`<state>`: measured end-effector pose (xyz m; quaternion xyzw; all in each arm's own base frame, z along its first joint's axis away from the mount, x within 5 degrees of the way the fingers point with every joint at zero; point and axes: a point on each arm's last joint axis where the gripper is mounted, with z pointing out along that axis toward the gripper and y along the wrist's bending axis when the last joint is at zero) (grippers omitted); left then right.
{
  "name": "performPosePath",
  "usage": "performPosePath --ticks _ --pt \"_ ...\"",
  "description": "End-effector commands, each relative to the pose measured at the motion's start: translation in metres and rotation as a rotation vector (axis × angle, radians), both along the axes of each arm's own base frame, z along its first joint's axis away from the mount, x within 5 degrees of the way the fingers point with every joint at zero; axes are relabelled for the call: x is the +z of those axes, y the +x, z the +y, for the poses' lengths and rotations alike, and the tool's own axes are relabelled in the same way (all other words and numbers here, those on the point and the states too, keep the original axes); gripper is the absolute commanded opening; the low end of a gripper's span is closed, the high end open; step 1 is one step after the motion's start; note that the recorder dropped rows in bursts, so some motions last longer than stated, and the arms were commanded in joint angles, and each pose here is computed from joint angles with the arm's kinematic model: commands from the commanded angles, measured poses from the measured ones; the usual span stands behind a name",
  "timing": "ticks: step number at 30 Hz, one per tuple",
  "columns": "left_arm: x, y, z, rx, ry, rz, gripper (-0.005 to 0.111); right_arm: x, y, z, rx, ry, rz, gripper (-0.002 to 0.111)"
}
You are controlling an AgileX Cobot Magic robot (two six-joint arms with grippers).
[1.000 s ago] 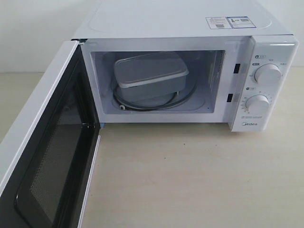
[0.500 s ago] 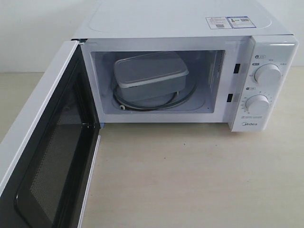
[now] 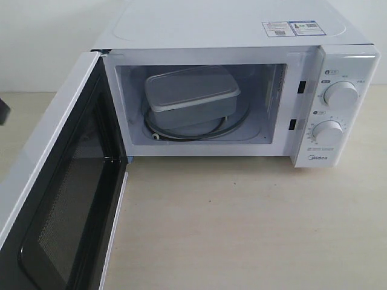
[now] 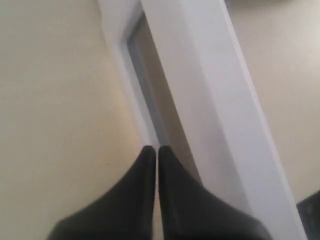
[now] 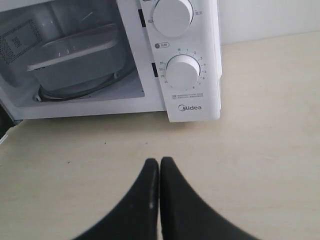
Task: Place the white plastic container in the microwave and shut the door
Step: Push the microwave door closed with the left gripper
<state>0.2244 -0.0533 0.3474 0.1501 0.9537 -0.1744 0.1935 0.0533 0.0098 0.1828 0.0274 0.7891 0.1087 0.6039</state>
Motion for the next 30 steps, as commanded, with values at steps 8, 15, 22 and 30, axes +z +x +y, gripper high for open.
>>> performPosePath --ticks 8,15,22,30 --pt "-0.043 0.007 -0.084 -0.358 -0.091 0.090 0.004 0.001 0.000 0.000 -0.005 -0.001 -0.015 0.000" --pt "-0.037 0.017 -0.118 -0.412 -0.262 -0.113 0.004 0.001 0.000 0.000 -0.005 -0.001 -0.015 0.000" --pt "-0.037 0.019 -0.119 -0.416 -0.240 -0.156 0.004 0.001 0.000 0.000 -0.005 -0.001 -0.015 0.000" --pt "-0.032 0.022 -0.111 -0.371 -0.165 -0.234 0.004 0.001 0.000 0.000 -0.005 -0.001 -0.017 0.000"
